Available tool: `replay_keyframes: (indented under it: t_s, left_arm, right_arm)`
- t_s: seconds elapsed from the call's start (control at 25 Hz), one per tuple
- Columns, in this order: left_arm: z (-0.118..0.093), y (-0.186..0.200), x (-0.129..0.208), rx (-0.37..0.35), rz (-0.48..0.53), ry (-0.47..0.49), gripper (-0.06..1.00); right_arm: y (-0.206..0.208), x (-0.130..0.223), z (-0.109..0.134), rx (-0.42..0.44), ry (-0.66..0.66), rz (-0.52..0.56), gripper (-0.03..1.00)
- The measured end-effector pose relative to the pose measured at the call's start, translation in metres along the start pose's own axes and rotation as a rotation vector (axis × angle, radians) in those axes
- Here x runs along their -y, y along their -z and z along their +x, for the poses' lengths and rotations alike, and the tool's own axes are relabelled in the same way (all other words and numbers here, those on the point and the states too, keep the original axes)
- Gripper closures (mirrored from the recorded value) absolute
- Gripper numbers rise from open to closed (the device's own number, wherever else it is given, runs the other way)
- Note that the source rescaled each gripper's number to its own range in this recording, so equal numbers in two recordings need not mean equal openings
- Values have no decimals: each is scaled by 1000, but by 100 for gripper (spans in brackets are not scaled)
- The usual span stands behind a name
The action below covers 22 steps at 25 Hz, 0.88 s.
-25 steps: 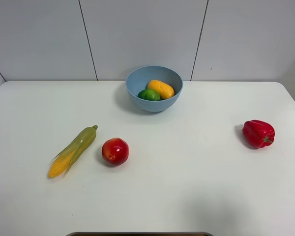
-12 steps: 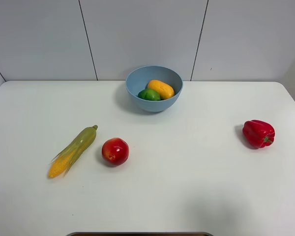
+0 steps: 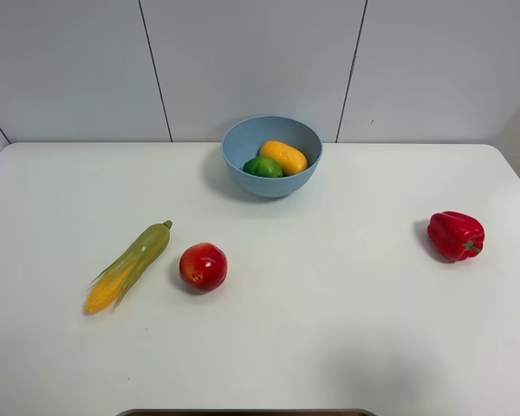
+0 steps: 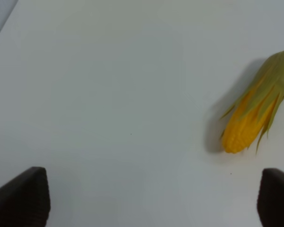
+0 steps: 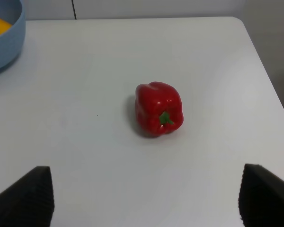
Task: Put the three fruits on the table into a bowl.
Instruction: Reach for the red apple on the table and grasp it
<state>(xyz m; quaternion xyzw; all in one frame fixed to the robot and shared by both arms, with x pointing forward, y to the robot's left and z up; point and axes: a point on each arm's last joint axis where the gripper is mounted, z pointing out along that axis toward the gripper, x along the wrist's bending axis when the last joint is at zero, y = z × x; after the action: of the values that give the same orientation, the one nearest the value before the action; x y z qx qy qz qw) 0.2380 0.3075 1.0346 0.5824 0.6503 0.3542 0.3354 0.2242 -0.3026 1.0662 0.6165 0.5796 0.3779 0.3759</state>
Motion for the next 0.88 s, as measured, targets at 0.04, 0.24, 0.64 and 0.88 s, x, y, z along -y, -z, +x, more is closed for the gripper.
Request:
replay_keyframes:
  t_s: [0.04, 0.24, 0.64, 0.88]
  left_arm:
    - [0, 0, 0, 0, 0, 0, 24]
    - [0, 0, 0, -1, 0, 0, 24]
    - [0, 0, 0, -1, 0, 0, 24]
    - [0, 0, 0, -1, 0, 0, 24]
  right_arm:
    - [0, 0, 0, 0, 0, 0, 39]
    - [0, 0, 0, 0, 0, 0, 39]
    - [0, 0, 0, 0, 0, 0, 39]
    - [0, 0, 0, 0, 0, 0, 39]
